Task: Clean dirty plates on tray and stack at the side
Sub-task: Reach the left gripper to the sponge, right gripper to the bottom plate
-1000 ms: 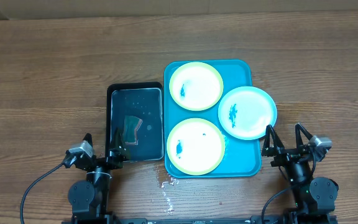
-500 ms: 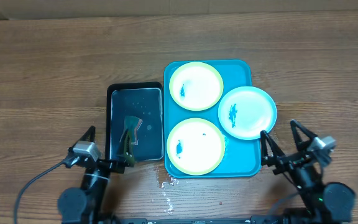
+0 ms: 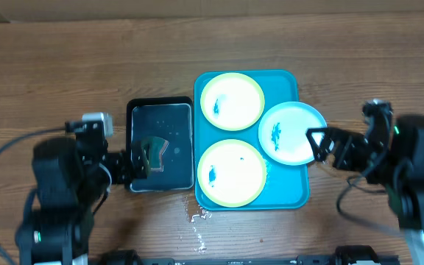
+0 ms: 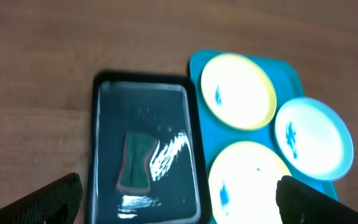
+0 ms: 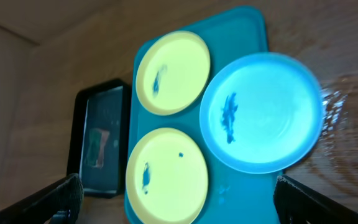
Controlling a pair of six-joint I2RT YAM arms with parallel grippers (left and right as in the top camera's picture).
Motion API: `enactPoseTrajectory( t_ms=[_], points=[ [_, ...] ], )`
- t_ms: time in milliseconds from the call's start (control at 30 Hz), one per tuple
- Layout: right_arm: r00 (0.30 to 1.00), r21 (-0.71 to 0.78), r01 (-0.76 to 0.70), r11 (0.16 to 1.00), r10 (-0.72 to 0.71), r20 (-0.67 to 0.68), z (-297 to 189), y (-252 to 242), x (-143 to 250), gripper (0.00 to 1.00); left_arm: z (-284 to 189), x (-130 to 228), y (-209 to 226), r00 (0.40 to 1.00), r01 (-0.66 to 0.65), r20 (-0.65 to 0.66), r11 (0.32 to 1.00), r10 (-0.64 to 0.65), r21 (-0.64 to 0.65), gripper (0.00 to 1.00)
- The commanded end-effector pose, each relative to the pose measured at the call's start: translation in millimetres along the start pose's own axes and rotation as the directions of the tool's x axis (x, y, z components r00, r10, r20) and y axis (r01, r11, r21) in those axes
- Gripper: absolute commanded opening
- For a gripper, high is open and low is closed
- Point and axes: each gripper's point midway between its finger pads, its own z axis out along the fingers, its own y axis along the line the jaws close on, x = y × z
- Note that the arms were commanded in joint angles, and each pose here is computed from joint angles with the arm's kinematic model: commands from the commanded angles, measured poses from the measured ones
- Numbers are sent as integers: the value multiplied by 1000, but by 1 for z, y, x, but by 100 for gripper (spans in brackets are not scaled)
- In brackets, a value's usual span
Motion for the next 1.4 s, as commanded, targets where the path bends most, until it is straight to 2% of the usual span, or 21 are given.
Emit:
enactPoseTrajectory(
  t_ms=[0,67,167,333,433,567,667,767,800,967,1033,1167,1233,1300,1367],
  points=[
    [990,-124,-59,991,43,-131,17,18,6,99,10,0,-6,995,22,-94,999,-19,29,100],
    [971,-113,-108,988,81,-223,33,13,16,100,18,11,-8,984,70,-166,996,-61,47,100],
    [926,0,-128,992,120,-358,56,-5,40,100,31,27,-3,958,105,-270,994,-92,31,100],
    [849,57,-2,998,31,-527,91,-2,100,100,45,48,6,914,107,-393,994,-98,0,100],
    [851,153,56,987,33,-524,111,-7,131,100,51,55,12,894,111,-433,993,-115,-33,100],
    [899,269,47,962,77,-432,128,-14,140,98,60,59,26,878,100,-460,990,-137,-104,96],
    [917,246,40,968,62,-395,134,-6,133,95,75,64,37,861,88,-484,983,-156,-160,92],
    [925,230,35,973,56,-376,137,-2,128,91,93,75,54,831,73,-516,960,-209,-272,89],
    [925,231,35,972,56,-377,137,-2,128,87,108,81,55,814,55,-544,958,-206,-281,85],
    [923,236,37,971,58,-382,136,-3,130,85,153,94,54,792,-2,-590,965,-159,-263,66],
    [922,236,37,971,58,-382,136,-4,130,85,167,100,55,783,-35,-606,963,-140,-268,62],
    [921,239,37,970,59,-385,136,-4,130,78,188,113,69,768,-144,-631,933,-105,-331,47],
    [920,241,38,970,60,-387,135,-5,131,73,202,116,76,771,-186,-630,916,-87,-355,45],
    [920,241,38,970,60,-387,135,-5,131,69,213,119,76,775,-185,-627,920,-81,-347,42],
    [920,241,38,970,60,-387,135,-5,131,67,225,123,68,771,-169,-634,941,-58,-293,34]
  ],
)
